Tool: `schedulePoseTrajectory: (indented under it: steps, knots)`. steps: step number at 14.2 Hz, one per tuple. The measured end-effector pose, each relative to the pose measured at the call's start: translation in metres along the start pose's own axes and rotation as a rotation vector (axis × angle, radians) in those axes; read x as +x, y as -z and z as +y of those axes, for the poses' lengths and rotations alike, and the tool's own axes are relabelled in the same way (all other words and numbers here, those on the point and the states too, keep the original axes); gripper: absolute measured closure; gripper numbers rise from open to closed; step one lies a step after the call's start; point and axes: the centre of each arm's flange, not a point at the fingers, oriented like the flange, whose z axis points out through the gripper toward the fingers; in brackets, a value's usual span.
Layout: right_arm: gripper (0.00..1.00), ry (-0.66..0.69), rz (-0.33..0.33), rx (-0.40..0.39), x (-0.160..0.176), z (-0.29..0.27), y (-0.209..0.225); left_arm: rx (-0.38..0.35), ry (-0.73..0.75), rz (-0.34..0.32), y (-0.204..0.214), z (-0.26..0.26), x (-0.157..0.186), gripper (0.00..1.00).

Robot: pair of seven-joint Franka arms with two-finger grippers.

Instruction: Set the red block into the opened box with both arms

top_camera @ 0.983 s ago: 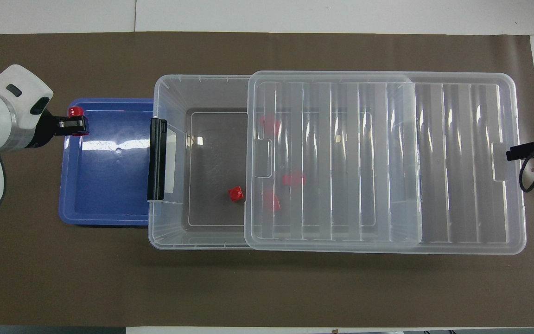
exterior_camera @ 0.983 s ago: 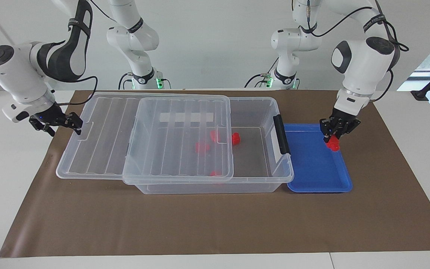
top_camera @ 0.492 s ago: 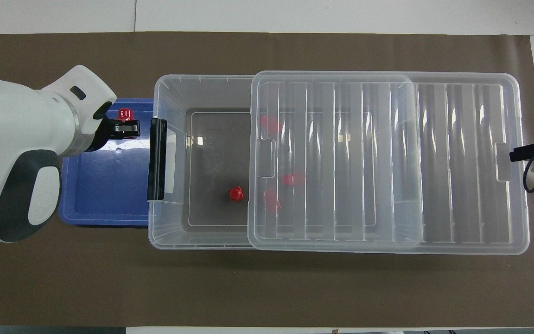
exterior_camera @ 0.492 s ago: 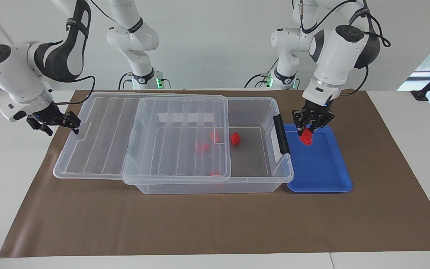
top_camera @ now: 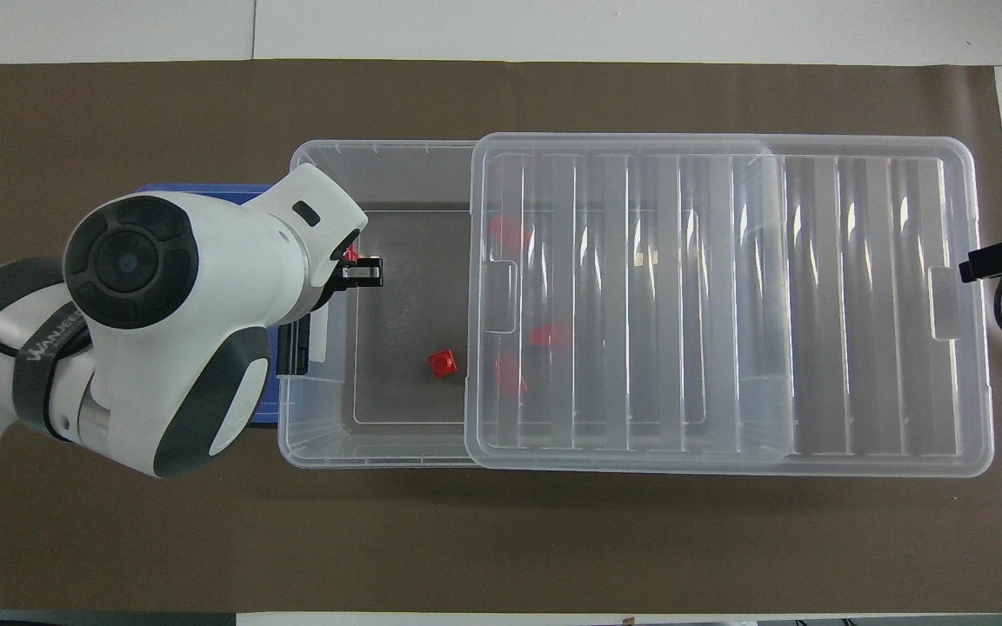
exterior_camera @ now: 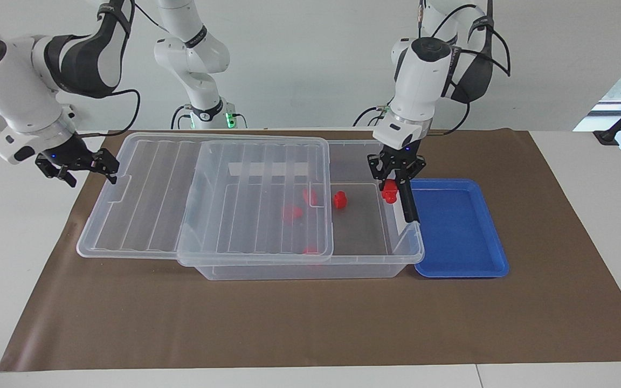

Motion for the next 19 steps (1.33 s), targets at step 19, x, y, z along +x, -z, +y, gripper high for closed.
schedulePoseTrajectory:
  steps: [19]
  knots:
    - [0.00, -0.176, -0.067, -0.001, -0.009, -0.077, 0.052, -0.013, -0.042, -0.022, -0.170, 0.034, 0.005, 0.66]
